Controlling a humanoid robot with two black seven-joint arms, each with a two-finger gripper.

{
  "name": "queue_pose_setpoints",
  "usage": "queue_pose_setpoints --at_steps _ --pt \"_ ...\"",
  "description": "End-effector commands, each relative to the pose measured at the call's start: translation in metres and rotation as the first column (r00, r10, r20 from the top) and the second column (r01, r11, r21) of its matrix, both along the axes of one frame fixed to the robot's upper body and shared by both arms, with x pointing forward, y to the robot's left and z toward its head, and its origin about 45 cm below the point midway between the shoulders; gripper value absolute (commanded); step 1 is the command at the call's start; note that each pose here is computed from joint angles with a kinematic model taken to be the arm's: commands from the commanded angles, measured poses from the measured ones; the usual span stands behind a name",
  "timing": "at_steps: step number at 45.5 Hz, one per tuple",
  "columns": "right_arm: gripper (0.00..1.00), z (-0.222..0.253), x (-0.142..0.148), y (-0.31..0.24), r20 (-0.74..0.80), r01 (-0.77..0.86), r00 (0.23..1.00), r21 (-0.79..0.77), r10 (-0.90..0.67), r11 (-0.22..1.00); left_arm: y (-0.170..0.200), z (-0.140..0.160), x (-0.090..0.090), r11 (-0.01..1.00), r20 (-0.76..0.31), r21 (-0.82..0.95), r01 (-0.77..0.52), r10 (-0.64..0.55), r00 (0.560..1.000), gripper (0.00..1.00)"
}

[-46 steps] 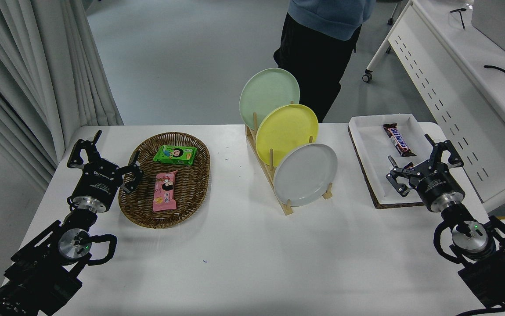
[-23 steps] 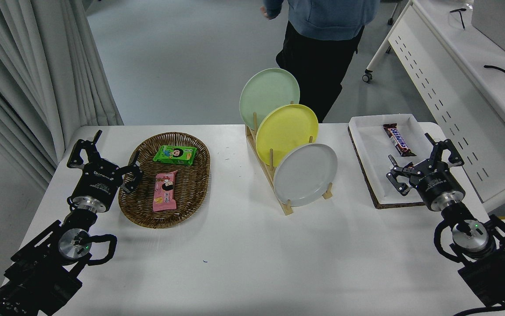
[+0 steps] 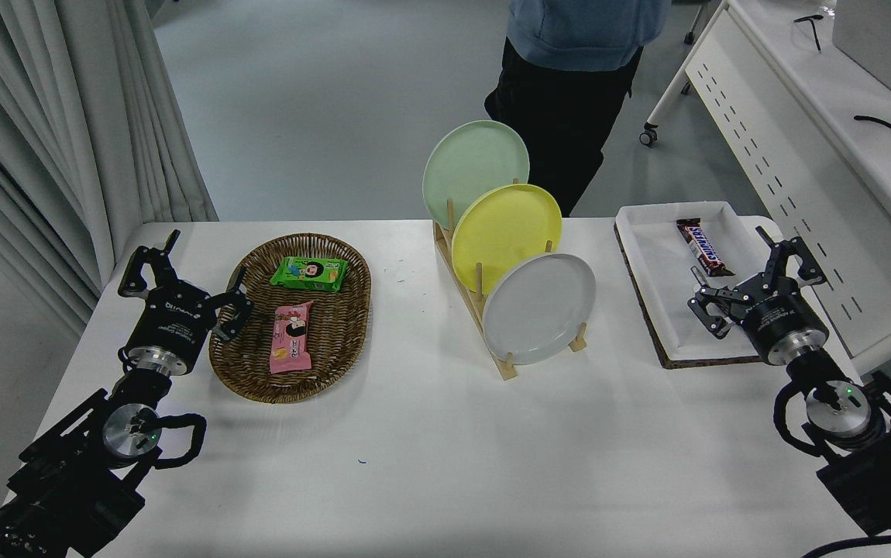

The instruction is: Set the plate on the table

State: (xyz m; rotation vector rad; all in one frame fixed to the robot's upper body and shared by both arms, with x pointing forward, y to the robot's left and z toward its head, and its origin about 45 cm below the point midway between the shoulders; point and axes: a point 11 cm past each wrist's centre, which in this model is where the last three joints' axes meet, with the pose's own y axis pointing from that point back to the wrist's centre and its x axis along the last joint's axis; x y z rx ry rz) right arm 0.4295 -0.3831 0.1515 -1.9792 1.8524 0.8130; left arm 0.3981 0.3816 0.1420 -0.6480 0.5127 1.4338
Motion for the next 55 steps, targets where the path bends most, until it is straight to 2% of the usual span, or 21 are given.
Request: queue_pose_setpoints --at_steps 1,6,12,19,37,44,55 --pt "0.99 0.011 0.006 0.001 -0.092 -0.197 0.98 -0.266 0.178 0.944 0.0 0.0 0.0 1.0 0.0 0.0 0.0 0.0 1.0 1.0" --pt "0.99 0.017 0.008 0.026 -0.133 -0.332 0.943 -0.34 0.305 0.88 0.0 0.0 0.0 1.0 0.001 0.0 0.001 -0.001 1.0 1.0" --pt "0.99 0.033 -0.004 0.005 -0.196 -0.41 0.912 -0.439 0.36 0.799 0.0 0.0 0.0 1.0 0.0 0.0 0.0 0.0 1.0 1.0" --pt "0.99 0.039 -0.008 0.018 -0.259 -0.514 0.857 -0.488 0.445 0.705 0.0 0.0 0.0 1.0 0.0 0.0 0.0 0.0 1.0 1.0" --pt "0.99 0.088 -0.013 0.011 -0.296 -0.572 0.813 -0.564 0.501 0.595 0.0 0.0 0.0 1.0 0.0 0.0 0.0 0.0 1.0 1.0" --pt "0.99 0.112 -0.005 0.014 -0.241 -0.531 0.842 -0.528 0.482 0.663 0.0 0.0 0.0 1.0 0.001 0.0 0.001 -0.001 1.0 1.0" --pt "0.99 0.112 -0.007 0.024 -0.284 -0.56 0.827 -0.486 0.485 0.67 0.0 0.0 0.0 1.0 0.0 0.0 0.0 0.0 1.0 1.0"
